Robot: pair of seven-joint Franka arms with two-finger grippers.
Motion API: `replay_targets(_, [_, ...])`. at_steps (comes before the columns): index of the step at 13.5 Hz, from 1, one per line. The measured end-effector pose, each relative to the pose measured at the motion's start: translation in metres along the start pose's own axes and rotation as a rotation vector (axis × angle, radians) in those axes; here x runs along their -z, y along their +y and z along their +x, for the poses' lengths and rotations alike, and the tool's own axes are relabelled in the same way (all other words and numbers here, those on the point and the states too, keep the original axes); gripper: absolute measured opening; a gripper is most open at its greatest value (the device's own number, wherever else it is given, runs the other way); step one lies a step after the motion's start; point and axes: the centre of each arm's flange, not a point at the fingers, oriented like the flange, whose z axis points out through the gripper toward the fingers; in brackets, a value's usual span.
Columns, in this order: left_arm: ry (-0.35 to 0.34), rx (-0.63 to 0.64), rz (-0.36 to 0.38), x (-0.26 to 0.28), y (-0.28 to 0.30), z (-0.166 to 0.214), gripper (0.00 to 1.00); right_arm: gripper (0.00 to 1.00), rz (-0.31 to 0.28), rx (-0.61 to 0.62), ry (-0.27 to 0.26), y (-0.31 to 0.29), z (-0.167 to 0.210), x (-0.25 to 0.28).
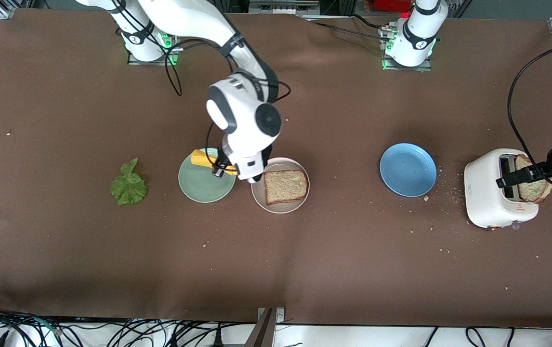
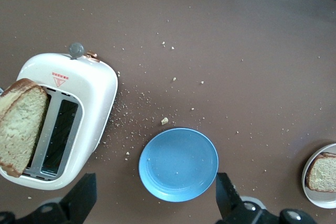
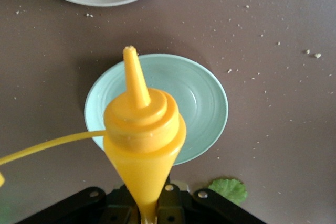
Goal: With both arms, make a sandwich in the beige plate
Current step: 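Tilt the mustard bottle over the bread with the right gripper, then set mustard down with the right gripper while the left gripper grasps the bread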
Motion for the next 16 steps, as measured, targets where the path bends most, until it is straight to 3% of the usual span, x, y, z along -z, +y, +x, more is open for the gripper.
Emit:
replay_targets(2, [0.000,-0.001,0.000,0.000,0.000,0.000,1.00,0.11,0.154,-0.041,0.087,0.056,-0.047,-0.006])
replay_targets(4, [0.000,-0.001,0.000,0.000,0.001,0.000,1.00,0.11,0.265,0.010,0.179,0.085,-0.073,-0.014])
replay_targets(11, [-0.003,-0.001,0.001,-0.002,0.001,0.000,1.00,0.10,0.456,0.303,0.474,0.141,-0.131,-0.059])
replay_targets(16, [-0.010,0.004,0.004,-0.006,-0.002,0.002,1.00,0.10,0.557,0.516,0.775,0.175,-0.195,-0.121])
